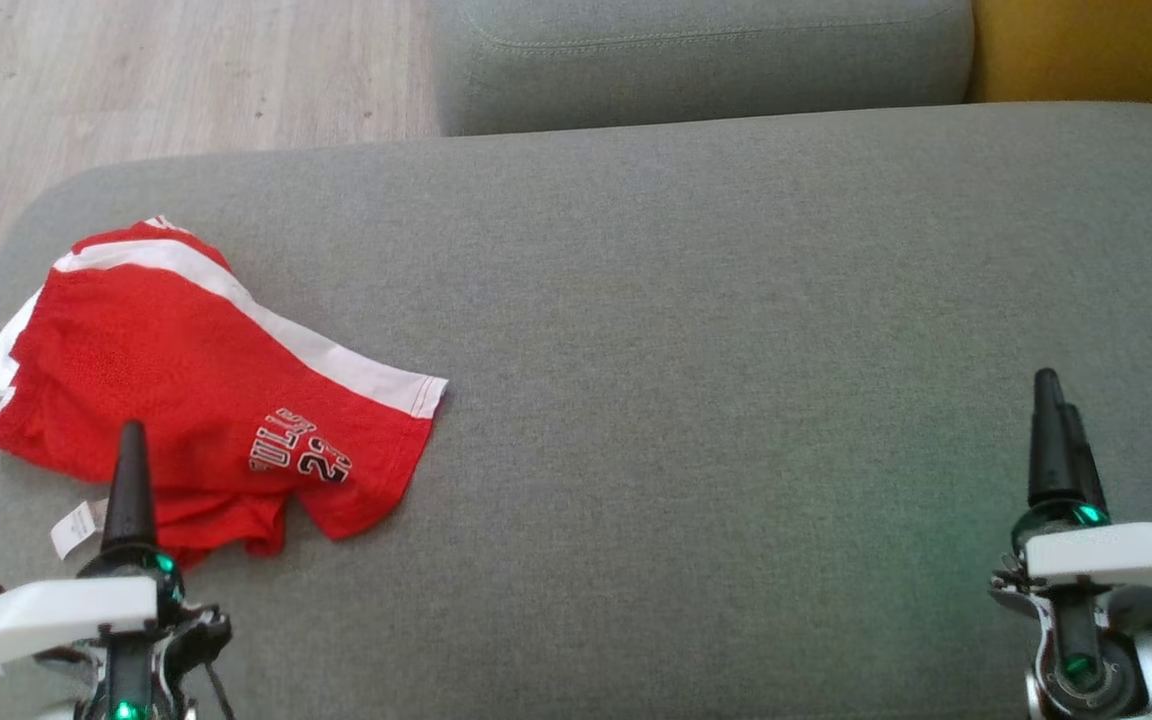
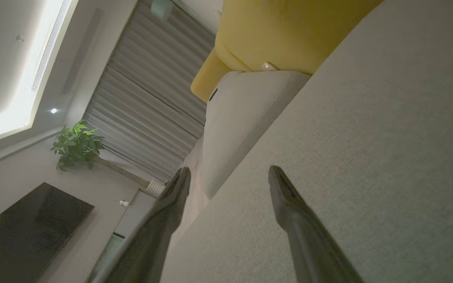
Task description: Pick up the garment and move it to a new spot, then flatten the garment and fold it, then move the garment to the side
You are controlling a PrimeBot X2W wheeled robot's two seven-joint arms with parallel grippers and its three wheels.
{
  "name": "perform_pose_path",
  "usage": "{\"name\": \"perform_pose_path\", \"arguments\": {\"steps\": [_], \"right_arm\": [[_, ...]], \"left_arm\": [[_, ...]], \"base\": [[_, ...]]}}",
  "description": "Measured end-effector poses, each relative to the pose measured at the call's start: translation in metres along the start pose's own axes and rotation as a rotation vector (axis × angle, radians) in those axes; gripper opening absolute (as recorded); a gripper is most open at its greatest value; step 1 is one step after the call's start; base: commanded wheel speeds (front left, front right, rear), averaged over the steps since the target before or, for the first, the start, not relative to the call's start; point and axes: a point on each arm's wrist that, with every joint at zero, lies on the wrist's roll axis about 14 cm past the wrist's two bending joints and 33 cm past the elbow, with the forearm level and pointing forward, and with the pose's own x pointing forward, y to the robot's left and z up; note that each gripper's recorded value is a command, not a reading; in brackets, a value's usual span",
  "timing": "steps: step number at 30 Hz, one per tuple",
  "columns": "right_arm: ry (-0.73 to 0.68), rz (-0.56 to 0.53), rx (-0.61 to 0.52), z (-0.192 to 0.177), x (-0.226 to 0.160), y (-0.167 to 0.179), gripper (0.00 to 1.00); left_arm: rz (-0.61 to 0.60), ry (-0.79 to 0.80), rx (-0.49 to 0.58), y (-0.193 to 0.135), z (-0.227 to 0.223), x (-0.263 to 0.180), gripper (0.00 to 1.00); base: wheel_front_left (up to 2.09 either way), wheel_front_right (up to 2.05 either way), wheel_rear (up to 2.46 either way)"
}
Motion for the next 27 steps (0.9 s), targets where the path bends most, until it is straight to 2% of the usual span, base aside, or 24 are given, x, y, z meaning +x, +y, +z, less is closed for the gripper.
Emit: {"name": "perform_pose_path", "arguments": {"steps": [27], "right_arm": [[0.001, 0.104, -0.409, -0.011, 0.006, 0.028, 1.0]], "left_arm": [[-0.147, 0.032, 0.527, -0.049, -0.034, 0.001, 1.0]], "base": [[0.0, 0.0, 0.0]]}}
